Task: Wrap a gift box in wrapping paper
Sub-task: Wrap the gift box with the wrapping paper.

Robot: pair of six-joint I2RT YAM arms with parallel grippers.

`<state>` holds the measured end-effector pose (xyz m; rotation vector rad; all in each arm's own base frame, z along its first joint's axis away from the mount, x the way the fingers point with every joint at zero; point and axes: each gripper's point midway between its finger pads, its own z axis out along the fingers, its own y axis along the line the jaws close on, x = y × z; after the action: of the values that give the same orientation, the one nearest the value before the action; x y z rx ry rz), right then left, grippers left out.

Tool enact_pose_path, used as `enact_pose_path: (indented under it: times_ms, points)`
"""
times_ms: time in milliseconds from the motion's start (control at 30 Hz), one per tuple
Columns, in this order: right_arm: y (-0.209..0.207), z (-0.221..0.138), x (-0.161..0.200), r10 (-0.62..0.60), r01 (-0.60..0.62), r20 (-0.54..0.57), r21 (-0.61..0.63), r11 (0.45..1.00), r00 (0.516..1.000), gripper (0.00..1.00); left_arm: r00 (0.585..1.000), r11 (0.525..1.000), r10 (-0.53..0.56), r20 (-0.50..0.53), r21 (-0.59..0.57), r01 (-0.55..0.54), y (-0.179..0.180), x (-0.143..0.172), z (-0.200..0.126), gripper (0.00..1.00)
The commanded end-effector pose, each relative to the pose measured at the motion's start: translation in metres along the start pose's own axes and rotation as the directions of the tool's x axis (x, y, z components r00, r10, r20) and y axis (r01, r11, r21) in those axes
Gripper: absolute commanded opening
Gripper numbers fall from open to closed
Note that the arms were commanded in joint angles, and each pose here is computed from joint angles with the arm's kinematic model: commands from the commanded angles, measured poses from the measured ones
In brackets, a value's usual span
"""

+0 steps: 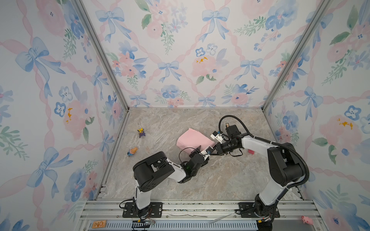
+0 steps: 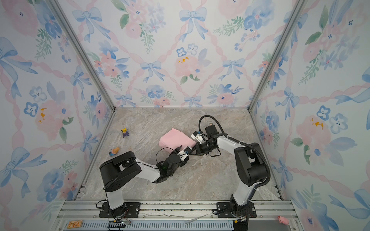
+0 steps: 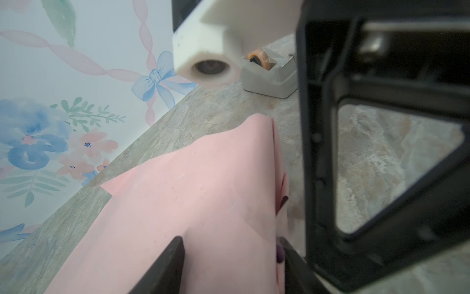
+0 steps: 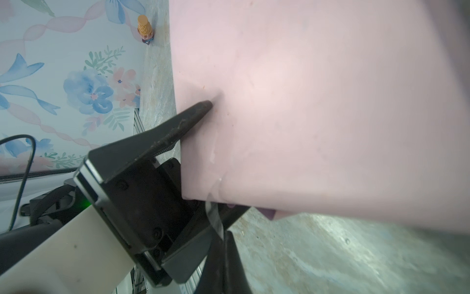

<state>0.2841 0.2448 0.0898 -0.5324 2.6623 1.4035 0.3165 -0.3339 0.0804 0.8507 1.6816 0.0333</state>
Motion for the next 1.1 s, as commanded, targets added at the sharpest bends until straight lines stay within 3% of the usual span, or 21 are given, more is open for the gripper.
enact_pose_path:
  times_ms: [0,167,400,967,1067]
  points:
    - [0.0,0.003,-0.002,0.014,-0.014,-0.01,-0.008,1.0,1.0,0.0,0.967,0.991,0.108,-0.232,0.107,-0.085,-0.023,0.084,-0.008,0.59]
    - [-0.002,0.004,-0.005,0.026,-0.026,0.002,-0.006,1.0,1.0,0.03,0.966,0.991,0.108,-0.233,0.107,-0.085,-0.023,0.084,-0.008,0.59]
    - [-0.008,0.004,-0.011,0.049,-0.049,0.027,0.004,0.999,0.998,0.14,0.967,0.991,0.106,-0.233,0.105,-0.083,-0.022,0.084,-0.008,0.59]
    - [-0.022,0.009,-0.02,0.099,-0.1,0.074,0.008,0.995,0.992,0.18,0.967,0.991,0.107,-0.232,0.108,-0.083,-0.023,0.085,-0.008,0.59]
    - [-0.024,0.009,-0.02,0.109,-0.11,0.079,0.009,0.994,0.991,0.23,0.967,0.991,0.106,-0.231,0.107,-0.083,-0.023,0.084,-0.007,0.59]
